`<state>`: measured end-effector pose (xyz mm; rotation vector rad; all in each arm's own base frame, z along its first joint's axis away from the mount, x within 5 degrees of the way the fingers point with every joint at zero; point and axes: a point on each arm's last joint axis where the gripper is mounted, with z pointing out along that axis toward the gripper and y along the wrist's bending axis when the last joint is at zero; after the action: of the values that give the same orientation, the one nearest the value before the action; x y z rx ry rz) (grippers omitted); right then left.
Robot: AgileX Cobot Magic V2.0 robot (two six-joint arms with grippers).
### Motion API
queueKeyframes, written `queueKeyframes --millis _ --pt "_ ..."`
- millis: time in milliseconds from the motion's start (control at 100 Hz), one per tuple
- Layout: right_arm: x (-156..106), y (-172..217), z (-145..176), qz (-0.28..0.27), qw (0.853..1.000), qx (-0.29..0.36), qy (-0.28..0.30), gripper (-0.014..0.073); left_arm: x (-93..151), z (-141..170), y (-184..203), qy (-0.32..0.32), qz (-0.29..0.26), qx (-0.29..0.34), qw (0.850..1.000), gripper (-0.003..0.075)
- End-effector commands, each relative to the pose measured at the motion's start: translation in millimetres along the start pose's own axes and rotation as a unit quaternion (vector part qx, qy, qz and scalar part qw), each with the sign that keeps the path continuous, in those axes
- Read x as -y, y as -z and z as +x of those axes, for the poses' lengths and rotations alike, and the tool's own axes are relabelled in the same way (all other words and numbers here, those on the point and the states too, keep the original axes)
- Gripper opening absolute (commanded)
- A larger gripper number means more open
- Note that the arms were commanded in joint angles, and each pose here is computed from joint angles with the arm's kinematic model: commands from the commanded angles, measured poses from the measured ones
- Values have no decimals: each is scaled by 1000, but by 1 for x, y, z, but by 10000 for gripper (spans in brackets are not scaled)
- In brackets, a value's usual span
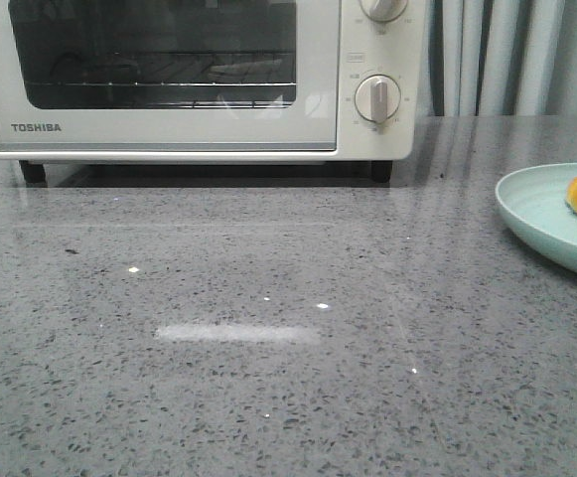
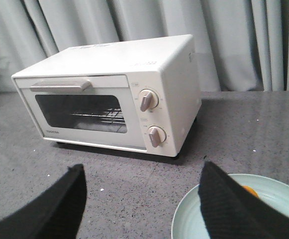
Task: Put bread in oven
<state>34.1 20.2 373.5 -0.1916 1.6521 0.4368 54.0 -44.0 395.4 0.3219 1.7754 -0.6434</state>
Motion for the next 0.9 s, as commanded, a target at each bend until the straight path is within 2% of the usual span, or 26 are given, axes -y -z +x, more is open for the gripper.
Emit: queueKeyframes --millis 0,150,290,400,640,890 --pt "-4 -9 -25 -14 999 24 27 352 4 -20 -3 0 12 38 999 253" --pt "-9 -18 -45 -26 999 24 34 240 5 -31 -12 4 11 45 999 204" --pt "-10 -25 -57 -26 999 25 34 170 5 -42 -23 6 15 60 998 188" --pt "-10 -30 -58 -25 999 18 33 120 4 -45 -38 6 20 63 998 188" --pt "-10 -31 -57 -25 999 9 33 -50 -4 -44 -77 4 17 35 999 188" --pt "-10 -31 -55 -26 999 3 34 -65 -16 -42 -115 15 -6 32 999 188"
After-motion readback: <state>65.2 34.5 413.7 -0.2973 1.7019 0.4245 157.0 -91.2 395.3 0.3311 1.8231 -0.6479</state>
